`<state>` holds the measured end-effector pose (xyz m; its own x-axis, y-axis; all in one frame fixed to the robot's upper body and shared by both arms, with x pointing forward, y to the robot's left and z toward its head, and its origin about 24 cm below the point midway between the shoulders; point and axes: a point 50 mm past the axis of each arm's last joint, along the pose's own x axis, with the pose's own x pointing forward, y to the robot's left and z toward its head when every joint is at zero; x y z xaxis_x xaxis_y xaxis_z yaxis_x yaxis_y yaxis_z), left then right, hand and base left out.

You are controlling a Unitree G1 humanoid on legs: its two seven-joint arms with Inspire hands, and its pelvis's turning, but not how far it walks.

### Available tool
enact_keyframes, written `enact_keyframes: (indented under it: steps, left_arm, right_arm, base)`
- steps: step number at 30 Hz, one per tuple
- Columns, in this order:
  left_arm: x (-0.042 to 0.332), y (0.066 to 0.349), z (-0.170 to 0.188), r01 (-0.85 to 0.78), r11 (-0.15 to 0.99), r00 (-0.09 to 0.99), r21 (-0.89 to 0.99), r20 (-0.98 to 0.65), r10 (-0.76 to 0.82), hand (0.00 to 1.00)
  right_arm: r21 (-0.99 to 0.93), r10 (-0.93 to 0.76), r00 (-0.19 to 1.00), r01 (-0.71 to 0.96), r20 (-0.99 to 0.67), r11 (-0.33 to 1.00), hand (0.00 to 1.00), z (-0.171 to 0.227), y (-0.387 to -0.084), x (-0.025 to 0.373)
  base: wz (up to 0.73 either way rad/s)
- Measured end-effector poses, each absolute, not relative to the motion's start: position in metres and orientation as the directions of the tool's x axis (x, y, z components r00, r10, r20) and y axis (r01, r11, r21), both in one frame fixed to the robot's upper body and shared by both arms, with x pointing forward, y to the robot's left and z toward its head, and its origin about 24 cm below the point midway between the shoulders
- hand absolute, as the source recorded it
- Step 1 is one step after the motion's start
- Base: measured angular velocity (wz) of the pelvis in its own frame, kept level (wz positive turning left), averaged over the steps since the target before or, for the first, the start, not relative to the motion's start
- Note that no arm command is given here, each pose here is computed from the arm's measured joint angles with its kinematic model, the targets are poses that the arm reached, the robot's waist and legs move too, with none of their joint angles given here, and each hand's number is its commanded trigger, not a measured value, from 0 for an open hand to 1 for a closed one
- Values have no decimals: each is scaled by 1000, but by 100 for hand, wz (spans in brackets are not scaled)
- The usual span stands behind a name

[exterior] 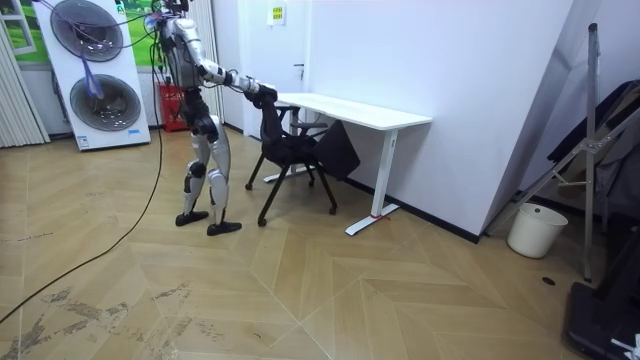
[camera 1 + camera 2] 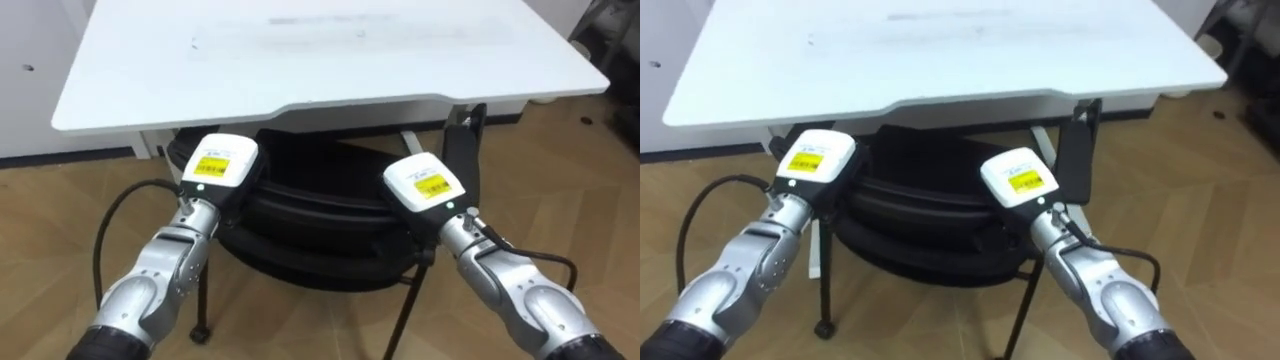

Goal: Push chair

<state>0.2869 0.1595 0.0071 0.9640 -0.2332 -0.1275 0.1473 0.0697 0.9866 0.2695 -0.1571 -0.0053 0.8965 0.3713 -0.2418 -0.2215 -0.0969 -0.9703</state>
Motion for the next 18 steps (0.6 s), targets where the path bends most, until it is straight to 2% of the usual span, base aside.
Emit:
enact_keyframes:
  steps: [9, 18]
  left_arm:
    - [290, 152, 14, 116, 74, 961, 991, -93, -259, 100]
    - [286, 150, 18, 98, 62, 955, 993, -76, -285, 100]
  right_arm:
    - [-973, 369, 902, -195, -226, -120, 100, 5, -165, 269]
    - [-963, 352, 897, -232, -266, -136, 100, 14, -159, 256]
  base:
    - [18]
    - [15]
